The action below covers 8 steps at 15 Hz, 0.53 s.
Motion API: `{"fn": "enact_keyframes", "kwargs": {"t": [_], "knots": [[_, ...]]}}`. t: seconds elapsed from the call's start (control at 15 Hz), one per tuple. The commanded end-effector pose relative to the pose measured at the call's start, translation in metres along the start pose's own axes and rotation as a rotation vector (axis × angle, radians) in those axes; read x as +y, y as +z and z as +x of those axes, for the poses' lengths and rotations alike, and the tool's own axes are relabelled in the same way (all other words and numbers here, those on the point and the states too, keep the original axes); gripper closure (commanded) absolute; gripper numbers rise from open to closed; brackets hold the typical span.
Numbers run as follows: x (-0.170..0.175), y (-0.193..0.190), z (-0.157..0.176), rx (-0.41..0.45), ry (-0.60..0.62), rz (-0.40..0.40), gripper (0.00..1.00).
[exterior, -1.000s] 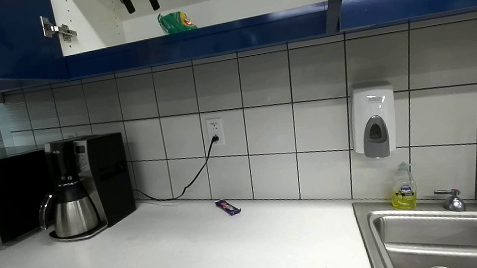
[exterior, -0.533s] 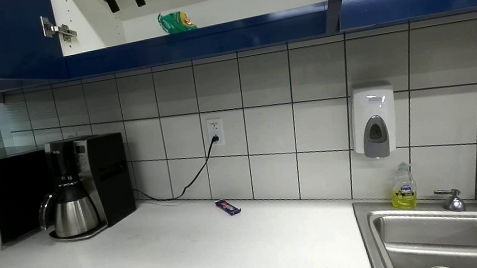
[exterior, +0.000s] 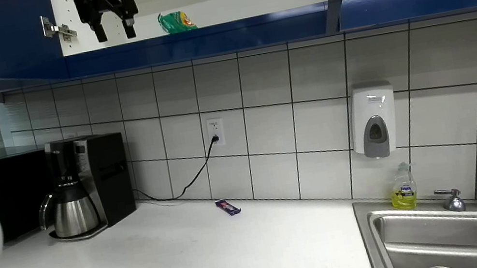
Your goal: Put the green packet in the open upper cabinet.
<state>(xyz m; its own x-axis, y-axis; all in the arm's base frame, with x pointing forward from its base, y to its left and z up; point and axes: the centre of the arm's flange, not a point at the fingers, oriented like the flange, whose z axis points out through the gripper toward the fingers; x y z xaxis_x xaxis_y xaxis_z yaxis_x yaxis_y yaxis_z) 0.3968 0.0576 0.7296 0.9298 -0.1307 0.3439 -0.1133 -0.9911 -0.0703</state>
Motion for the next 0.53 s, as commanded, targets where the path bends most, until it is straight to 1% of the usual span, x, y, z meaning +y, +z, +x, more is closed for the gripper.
{"fn": "enact_keyframes", "kwargs": {"t": [0.0, 0.47], "knots": [[0.009, 0.034, -0.033, -0.084, -0.031, 0.008, 0.00], [0.015, 0.113, -0.062, -0.254, -0.061, -0.012, 0.00]]}}
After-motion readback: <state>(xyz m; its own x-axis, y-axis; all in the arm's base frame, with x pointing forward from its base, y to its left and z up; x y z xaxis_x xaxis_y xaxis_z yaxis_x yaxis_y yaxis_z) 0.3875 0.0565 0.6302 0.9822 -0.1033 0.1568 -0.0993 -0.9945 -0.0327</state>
